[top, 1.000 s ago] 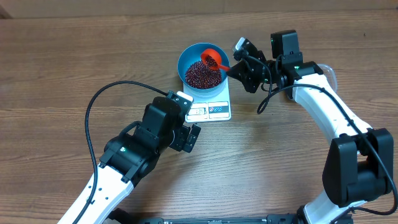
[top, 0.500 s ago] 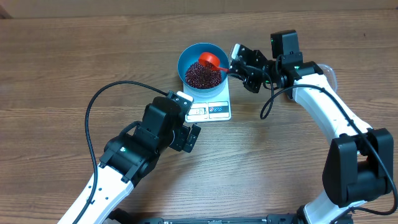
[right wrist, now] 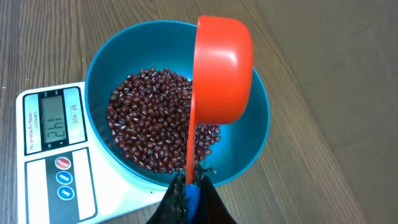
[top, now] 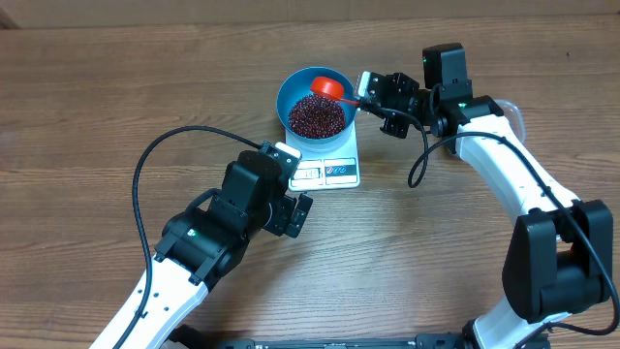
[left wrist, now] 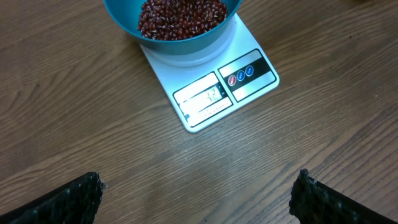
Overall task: Scoop item into bowl and weigh 150g on scale
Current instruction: 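Move the empty red cup with the right gripper back over the tub, then lower the red cup into the bean tub and drag to scoop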
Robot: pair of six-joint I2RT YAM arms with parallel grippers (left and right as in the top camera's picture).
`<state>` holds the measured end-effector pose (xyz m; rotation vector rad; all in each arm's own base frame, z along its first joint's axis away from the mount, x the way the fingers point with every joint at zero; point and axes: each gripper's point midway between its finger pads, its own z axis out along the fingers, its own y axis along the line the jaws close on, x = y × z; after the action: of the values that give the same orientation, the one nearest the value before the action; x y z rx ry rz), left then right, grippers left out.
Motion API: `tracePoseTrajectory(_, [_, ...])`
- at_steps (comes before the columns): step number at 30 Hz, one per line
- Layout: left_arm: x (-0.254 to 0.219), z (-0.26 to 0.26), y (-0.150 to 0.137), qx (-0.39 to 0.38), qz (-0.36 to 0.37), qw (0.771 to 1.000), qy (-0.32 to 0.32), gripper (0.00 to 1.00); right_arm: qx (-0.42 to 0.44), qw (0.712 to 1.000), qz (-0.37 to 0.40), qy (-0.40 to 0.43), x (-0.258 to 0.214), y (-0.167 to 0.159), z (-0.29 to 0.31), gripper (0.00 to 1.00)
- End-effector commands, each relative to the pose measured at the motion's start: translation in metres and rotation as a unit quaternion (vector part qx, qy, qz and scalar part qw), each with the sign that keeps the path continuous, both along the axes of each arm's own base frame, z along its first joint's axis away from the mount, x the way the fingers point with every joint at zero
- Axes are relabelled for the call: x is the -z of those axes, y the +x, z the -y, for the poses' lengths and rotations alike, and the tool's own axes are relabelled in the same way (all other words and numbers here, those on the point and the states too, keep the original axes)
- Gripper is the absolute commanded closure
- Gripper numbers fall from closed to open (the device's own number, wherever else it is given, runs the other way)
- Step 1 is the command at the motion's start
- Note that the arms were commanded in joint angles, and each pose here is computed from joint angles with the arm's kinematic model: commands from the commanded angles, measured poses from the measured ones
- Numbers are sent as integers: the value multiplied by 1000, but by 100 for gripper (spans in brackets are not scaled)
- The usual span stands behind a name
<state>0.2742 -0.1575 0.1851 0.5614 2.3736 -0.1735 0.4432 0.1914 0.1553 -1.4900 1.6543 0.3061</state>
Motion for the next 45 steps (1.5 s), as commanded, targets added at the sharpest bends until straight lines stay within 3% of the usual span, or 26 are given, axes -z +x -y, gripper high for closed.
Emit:
tracePoseTrajectory(1, [0,1,0,9,0,1000,1,0,22,1000,3,16,-20,-1,1,96])
tracePoseTrajectory(6, [0,1,0,9,0,1000,1,0,127,992,-7,26,-47,7,27,96])
tracePoseTrajectory(12, [0,1,0,9,0,1000,1,1,291,956,-23,18,-69,9,81,96])
tracePoseTrajectory(20, [0,1,0,9,0,1000,1,0,461,883,-74,-40,-49,-6,163,96])
tracePoseTrajectory(26, [0,1,1,9,0,1000,1,0,560,816,-144,-9,-33,-24,208,96])
tracePoseTrajectory(30, [0,1,0,9,0,1000,1,1,606,775,-182,2,-23,-39,235,96])
tracePoseTrajectory(36, [0,1,0,9,0,1000,1,0,632,742,-223,-12,-8,-61,263,96])
tracePoseTrajectory(45, [0,1,0,9,0,1000,1,0,615,739,-274,4,21,-72,256,96])
